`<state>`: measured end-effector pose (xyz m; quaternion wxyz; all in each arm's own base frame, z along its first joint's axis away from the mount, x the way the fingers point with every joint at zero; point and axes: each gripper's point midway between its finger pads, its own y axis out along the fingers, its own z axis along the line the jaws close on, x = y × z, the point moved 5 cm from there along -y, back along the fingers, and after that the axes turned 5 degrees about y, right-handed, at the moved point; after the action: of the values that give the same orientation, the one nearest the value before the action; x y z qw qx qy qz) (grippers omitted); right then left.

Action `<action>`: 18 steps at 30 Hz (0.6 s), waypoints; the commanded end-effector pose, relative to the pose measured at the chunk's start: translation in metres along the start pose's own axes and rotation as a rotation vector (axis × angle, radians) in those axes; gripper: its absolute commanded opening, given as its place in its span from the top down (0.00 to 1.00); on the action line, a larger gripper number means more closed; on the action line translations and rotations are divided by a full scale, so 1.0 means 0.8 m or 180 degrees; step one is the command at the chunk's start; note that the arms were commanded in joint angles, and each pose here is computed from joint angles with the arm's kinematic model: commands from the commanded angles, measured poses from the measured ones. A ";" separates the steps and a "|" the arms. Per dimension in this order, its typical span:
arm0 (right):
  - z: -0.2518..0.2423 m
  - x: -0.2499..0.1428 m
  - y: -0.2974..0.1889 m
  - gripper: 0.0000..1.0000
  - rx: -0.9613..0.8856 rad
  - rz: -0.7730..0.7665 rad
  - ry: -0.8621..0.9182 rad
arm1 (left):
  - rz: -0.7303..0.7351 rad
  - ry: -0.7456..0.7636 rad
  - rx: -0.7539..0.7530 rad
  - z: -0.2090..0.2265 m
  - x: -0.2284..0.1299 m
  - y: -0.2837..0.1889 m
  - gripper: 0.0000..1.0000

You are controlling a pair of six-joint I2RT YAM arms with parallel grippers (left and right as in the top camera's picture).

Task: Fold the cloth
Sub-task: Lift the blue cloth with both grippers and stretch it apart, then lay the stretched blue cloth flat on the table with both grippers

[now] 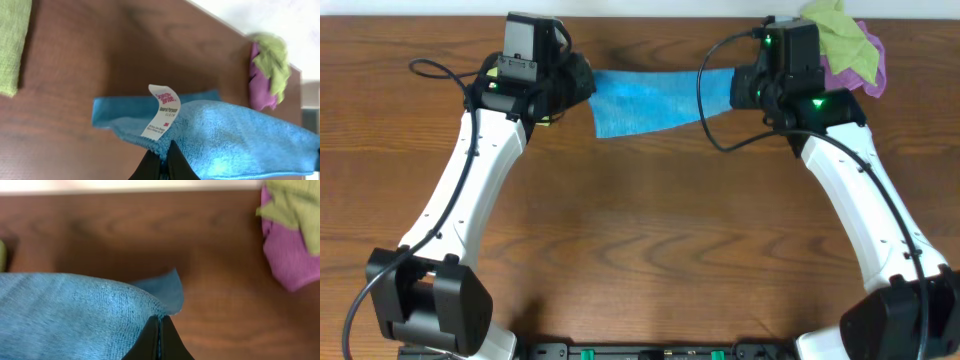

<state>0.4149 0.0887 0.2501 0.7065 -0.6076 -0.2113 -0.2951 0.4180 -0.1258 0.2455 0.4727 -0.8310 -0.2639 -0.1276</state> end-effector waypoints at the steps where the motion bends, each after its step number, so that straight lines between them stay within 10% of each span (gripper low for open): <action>1: 0.003 -0.006 -0.012 0.99 -0.0030 0.0089 -0.0082 | 0.0118 0.0123 0.0019 0.001 -0.005 -0.002 0.94; 18: -0.023 -0.100 -0.051 0.98 -0.0330 0.1152 -0.0122 | 0.1526 -0.0137 0.0262 0.029 -0.127 -0.006 0.94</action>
<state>0.3382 0.0809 0.2234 0.7130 -0.6752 -0.0996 -0.1607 0.3423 -0.1300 0.2016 0.5191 -0.8481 -0.1056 0.0094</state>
